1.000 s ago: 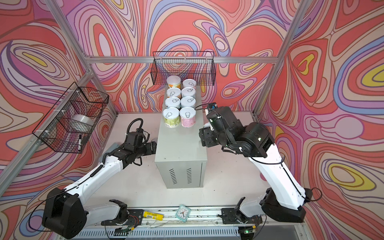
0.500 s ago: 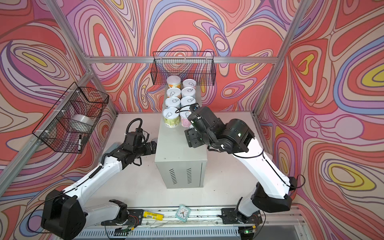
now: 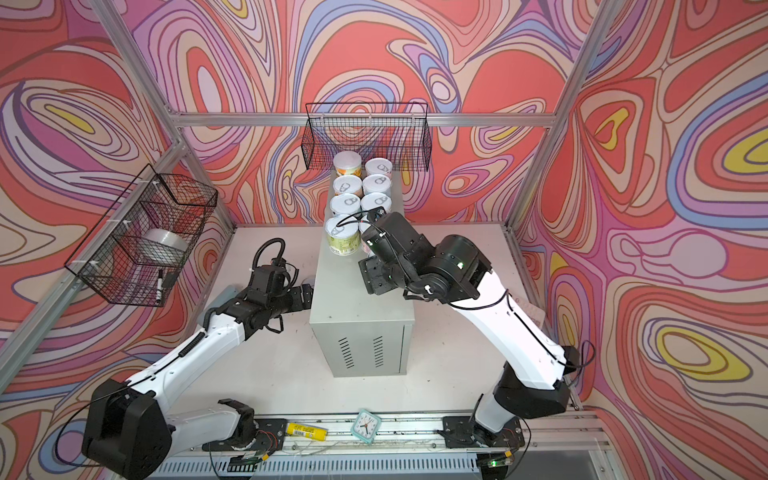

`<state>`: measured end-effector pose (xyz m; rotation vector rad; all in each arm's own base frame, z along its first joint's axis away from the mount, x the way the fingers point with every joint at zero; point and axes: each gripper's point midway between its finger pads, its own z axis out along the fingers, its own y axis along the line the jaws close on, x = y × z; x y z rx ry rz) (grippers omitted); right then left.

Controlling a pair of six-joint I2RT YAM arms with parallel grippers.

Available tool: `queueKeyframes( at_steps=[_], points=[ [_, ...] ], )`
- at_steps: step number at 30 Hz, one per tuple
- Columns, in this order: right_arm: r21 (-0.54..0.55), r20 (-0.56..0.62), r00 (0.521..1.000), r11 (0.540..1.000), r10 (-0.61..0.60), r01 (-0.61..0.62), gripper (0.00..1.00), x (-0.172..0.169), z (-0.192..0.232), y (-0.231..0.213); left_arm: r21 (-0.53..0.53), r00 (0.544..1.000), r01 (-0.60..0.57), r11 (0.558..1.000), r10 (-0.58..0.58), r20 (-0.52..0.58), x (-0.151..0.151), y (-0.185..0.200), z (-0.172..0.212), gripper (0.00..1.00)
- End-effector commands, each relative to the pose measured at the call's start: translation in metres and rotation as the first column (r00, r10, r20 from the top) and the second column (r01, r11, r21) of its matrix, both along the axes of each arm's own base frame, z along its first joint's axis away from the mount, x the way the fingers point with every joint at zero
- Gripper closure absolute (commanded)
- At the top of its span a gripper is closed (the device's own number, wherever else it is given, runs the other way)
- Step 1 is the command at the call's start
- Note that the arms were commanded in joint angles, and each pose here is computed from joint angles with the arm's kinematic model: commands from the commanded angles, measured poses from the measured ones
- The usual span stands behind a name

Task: Place and organize the canned foods onto the counter
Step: 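Carry the small can over the cabinet and lower it before the pink can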

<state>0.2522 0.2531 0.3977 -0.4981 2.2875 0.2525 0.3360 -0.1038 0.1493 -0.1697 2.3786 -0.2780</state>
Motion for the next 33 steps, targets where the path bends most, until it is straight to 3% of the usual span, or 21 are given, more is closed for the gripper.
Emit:
queueKeyframes(
  at_steps=[1,14,33],
  points=[
    [0.03,0.033,0.999,1.0,0.008,-0.009,0.42,0.005,0.01,0.008,0.003,1.0,-0.002,1.0,0.002,0.016,-0.002,0.001,0.002,0.07],
    [0.005,0.049,0.999,1.0,0.012,-0.012,0.18,0.015,0.004,0.018,0.007,1.0,-0.003,1.0,0.002,0.016,-0.003,0.002,0.002,0.07],
    [-0.028,0.085,0.996,0.999,-0.034,0.037,0.14,0.022,0.003,0.009,0.013,1.0,-0.01,1.0,0.01,0.02,-0.005,0.004,0.003,0.07]
  ],
)
